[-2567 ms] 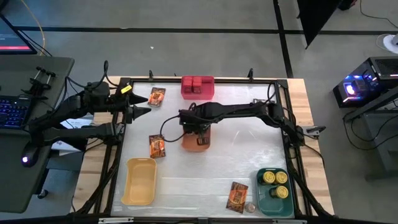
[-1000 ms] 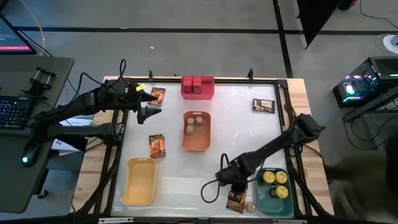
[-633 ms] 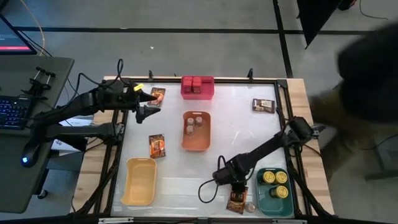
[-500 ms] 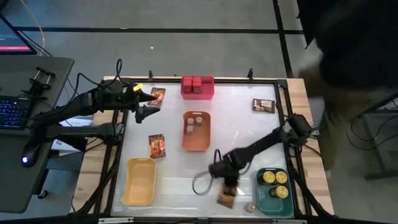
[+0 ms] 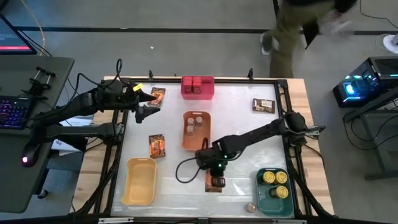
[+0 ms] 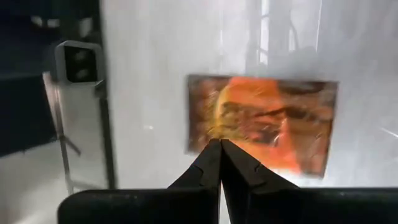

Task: Sort spices by type
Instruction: Put the brown spice bottle into the orange bin

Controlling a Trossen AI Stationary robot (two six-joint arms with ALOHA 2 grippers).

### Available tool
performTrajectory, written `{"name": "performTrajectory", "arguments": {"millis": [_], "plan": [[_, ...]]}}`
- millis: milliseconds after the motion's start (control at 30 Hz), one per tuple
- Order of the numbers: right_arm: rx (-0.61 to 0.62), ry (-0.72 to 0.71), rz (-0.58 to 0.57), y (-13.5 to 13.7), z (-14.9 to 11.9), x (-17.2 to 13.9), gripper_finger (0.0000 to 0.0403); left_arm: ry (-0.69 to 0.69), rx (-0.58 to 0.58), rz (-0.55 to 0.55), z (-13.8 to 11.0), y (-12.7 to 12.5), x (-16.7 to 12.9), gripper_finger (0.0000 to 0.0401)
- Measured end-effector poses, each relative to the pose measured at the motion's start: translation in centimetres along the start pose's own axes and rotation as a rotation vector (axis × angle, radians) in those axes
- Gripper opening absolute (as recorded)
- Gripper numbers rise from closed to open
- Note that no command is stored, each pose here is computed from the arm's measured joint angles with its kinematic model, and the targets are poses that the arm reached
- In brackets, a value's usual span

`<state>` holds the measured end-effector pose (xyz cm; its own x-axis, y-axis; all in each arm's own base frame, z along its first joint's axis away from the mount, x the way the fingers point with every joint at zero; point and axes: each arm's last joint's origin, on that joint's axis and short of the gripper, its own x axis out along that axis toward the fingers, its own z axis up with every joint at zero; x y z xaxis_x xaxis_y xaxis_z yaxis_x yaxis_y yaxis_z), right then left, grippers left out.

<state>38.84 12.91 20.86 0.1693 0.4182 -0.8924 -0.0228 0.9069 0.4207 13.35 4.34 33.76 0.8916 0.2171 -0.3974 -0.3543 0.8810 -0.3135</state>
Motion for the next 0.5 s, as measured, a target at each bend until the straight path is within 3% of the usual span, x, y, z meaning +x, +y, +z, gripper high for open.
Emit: {"name": "performTrajectory", "arguments": {"millis": [100, 300, 500], "plan": [[-0.03, 0.039, 0.024, 2.2, 0.0, -1.5, 0.0, 0.0, 0.0, 0.001, 0.0, 0.0, 0.0, 0.0337], [0.027, 0.263, 0.301, 7.3, -2.6, -0.7, 0.0, 0.008, 0.001, -0.019, 0.0, 0.0, 0.0, 0.0337], [-0.041, 0.444, 0.312, 12.0, -7.1, 1.1, 0.0, 0.011, 0.001, -0.019, 0.0, 0.0, 0.1, 0.0337]]}}
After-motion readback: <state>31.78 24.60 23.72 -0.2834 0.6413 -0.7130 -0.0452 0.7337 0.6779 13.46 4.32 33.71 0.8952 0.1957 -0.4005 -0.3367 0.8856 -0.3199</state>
